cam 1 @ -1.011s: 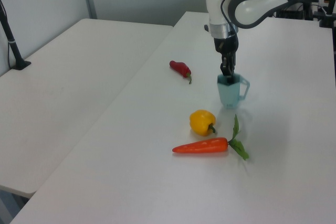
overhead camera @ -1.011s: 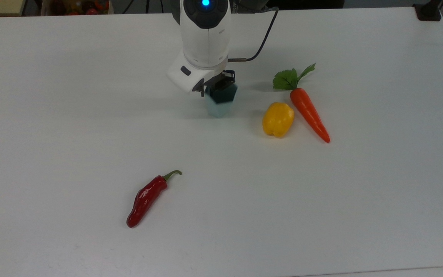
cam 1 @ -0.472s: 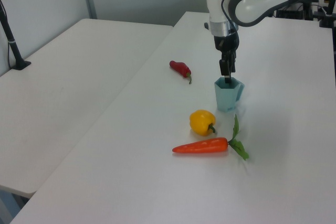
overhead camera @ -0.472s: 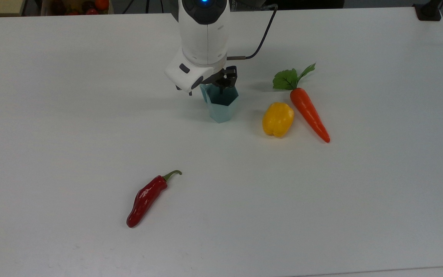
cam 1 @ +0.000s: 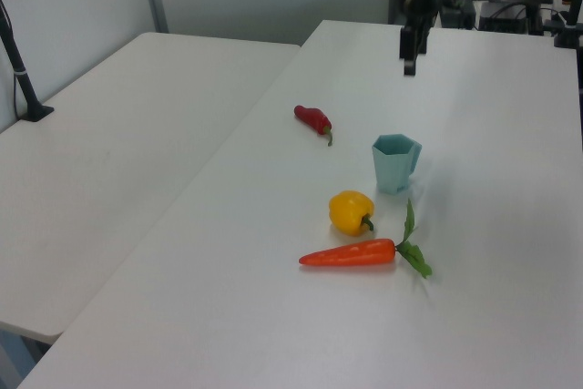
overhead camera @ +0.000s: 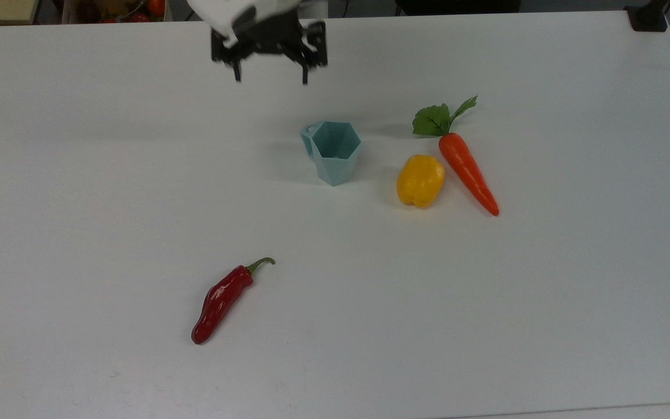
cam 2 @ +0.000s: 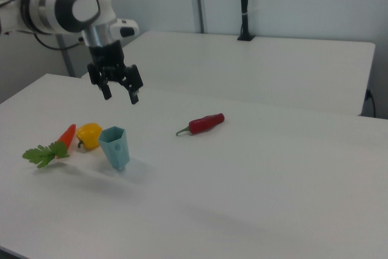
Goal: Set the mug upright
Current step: 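Open the gripper and lift it away from the mug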
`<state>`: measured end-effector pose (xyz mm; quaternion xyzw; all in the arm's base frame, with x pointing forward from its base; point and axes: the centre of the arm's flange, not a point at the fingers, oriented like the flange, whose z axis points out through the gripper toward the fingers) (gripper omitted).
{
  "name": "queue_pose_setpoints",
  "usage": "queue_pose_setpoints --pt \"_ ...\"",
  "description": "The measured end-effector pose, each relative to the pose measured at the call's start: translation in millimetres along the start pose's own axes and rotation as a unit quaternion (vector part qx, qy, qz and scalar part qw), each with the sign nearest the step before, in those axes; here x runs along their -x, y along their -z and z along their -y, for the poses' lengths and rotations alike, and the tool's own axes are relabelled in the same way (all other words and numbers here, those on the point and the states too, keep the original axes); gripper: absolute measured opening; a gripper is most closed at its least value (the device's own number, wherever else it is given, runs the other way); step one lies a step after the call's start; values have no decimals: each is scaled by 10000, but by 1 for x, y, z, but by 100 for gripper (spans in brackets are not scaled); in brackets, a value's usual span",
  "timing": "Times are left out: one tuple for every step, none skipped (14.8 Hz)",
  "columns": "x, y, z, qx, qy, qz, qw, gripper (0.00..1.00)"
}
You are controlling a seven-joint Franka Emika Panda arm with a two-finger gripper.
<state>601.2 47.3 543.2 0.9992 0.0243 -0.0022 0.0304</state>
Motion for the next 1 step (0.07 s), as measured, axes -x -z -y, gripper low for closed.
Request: queue_pose_setpoints --pt "11 25 -12 14 -92 -149 9998 100"
